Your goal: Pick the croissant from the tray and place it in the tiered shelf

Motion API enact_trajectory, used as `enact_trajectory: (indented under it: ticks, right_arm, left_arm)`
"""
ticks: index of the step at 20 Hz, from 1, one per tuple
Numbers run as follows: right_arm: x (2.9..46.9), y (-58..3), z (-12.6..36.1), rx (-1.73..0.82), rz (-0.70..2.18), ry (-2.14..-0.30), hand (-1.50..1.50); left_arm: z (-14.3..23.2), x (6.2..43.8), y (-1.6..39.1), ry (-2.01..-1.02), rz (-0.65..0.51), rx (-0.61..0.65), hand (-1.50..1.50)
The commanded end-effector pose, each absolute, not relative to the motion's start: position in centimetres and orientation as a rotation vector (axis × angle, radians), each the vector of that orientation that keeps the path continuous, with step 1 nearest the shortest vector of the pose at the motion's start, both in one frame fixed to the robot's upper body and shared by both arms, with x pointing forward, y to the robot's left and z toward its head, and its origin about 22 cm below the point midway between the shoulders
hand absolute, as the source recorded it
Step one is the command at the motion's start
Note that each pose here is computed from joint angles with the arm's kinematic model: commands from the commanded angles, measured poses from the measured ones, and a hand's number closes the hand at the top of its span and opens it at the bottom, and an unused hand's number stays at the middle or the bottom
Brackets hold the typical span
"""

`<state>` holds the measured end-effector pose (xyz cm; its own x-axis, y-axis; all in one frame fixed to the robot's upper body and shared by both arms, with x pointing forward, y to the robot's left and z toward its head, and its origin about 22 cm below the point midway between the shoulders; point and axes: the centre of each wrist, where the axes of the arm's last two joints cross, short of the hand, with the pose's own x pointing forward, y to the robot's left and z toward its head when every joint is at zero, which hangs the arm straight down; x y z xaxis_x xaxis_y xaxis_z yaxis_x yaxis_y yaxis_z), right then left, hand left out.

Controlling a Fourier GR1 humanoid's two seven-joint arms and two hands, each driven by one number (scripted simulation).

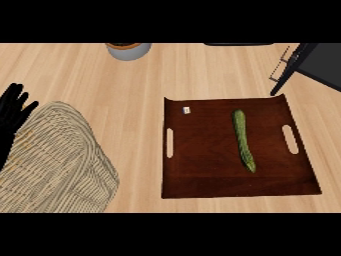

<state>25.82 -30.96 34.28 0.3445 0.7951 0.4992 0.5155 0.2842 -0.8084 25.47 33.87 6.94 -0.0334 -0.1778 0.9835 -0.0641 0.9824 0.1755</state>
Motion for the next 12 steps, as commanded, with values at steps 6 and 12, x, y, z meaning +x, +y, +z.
enact_trajectory:
  ticks: [6, 12]
  right_arm:
    - [27.9, -33.3, 36.4, -1.477, 0.286, -1.194, 1.5]
    - [30.3, -36.1, 33.1, -1.49, 0.255, -1.133, 1.5]
  left_arm:
    - [1.2, 23.0, 34.4, -1.352, -0.066, 0.24, 0.0]
    - [1.2, 22.8, 35.1, -1.363, -0.061, 0.238, 0.0]
